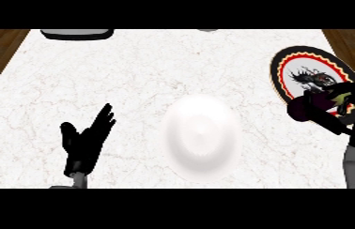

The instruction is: Pick the eggplant from the plate and place it in the plate

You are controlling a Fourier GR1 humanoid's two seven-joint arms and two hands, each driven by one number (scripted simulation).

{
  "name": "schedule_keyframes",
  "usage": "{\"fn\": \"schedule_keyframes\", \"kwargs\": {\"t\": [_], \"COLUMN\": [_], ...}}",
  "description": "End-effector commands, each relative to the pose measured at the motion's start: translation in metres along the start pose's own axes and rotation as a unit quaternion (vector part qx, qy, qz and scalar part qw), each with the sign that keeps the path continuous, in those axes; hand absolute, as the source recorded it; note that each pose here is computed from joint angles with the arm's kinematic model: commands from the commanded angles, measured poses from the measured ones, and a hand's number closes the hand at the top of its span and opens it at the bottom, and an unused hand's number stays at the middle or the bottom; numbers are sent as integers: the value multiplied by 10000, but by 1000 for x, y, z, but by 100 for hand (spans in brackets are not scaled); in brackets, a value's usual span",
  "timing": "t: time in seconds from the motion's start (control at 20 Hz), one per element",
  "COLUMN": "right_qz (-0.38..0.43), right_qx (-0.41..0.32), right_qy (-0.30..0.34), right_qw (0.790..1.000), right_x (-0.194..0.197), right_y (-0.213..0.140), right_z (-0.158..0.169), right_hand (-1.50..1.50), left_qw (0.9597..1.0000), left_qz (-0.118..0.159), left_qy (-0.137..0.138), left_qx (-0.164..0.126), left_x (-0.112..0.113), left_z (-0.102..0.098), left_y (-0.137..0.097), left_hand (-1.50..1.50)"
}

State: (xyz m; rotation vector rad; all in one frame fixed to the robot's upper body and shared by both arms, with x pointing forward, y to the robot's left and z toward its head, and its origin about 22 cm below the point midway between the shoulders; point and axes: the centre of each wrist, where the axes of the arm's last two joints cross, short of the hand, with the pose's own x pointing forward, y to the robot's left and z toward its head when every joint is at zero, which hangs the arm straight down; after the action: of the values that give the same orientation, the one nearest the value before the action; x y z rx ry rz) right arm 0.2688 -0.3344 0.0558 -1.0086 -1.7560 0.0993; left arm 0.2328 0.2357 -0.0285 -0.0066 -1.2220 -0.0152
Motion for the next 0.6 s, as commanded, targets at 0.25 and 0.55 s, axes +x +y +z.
{"fn": "schedule_keyframes", "kwargs": {"t": [0.25,0.55], "right_qz": [-8,93], "right_qx": [-373,-392], "right_qy": [99,43], "right_qw": [9993,9992], "right_x": [-48,-80], "right_y": [-14,-25], "right_z": [-95,-113], "right_hand": [150,150], "left_qw": [9999,9997], "left_qz": [-42,-45], "left_qy": [159,115], "left_qx": [42,-188], "left_x": [6,-5], "left_z": [-22,0], "left_y": [2,-24], "left_hand": [0,0]}}
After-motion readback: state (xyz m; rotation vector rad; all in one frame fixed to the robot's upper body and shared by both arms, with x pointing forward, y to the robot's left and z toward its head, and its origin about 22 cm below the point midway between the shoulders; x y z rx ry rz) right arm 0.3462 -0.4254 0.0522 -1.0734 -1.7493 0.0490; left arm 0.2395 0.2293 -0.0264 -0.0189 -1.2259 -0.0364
